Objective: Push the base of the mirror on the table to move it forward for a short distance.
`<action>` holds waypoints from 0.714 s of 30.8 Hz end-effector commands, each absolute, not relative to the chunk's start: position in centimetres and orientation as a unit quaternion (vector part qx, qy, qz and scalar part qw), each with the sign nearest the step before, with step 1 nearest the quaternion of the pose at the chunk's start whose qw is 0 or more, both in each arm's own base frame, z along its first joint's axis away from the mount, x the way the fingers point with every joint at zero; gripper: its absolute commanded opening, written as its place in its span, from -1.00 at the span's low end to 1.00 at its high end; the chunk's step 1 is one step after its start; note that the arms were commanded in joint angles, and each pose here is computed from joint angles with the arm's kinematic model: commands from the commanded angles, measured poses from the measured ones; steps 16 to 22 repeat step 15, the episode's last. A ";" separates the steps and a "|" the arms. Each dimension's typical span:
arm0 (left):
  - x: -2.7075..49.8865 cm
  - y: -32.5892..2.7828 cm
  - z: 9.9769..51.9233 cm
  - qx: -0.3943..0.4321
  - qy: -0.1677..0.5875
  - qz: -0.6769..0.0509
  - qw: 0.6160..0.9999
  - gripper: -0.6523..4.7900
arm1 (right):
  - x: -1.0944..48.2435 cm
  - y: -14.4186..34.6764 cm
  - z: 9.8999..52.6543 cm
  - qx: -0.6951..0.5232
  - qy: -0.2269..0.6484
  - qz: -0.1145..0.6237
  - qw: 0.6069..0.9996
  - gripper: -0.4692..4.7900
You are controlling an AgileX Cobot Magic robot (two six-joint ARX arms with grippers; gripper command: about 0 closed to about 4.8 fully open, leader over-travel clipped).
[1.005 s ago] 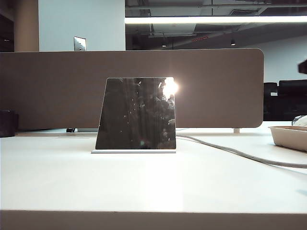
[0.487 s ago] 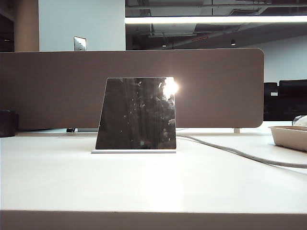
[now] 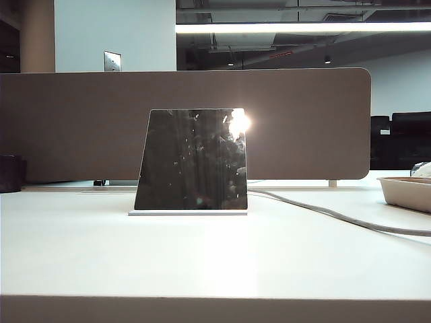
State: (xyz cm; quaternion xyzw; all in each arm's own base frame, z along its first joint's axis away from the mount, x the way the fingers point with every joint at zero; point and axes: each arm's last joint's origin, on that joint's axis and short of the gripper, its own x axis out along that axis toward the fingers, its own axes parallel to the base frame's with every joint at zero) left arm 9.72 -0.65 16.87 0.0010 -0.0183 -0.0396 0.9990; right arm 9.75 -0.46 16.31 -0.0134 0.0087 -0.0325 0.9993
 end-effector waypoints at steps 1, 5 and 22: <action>9.7 -0.7 17.0 -0.001 -0.022 -0.042 0.999 -0.77 | 9.8 -0.2 16.5 -0.014 0.001 -0.019 1.000 -0.74; 9.7 -0.7 17.0 -0.001 -0.022 -0.042 0.999 -0.77 | 9.8 -0.1 16.5 -0.014 0.001 -0.014 1.000 -0.74; 9.7 -0.7 17.0 -0.001 -0.022 -0.042 0.999 -0.77 | 9.8 -0.1 16.5 -0.014 0.001 -0.014 1.000 -0.74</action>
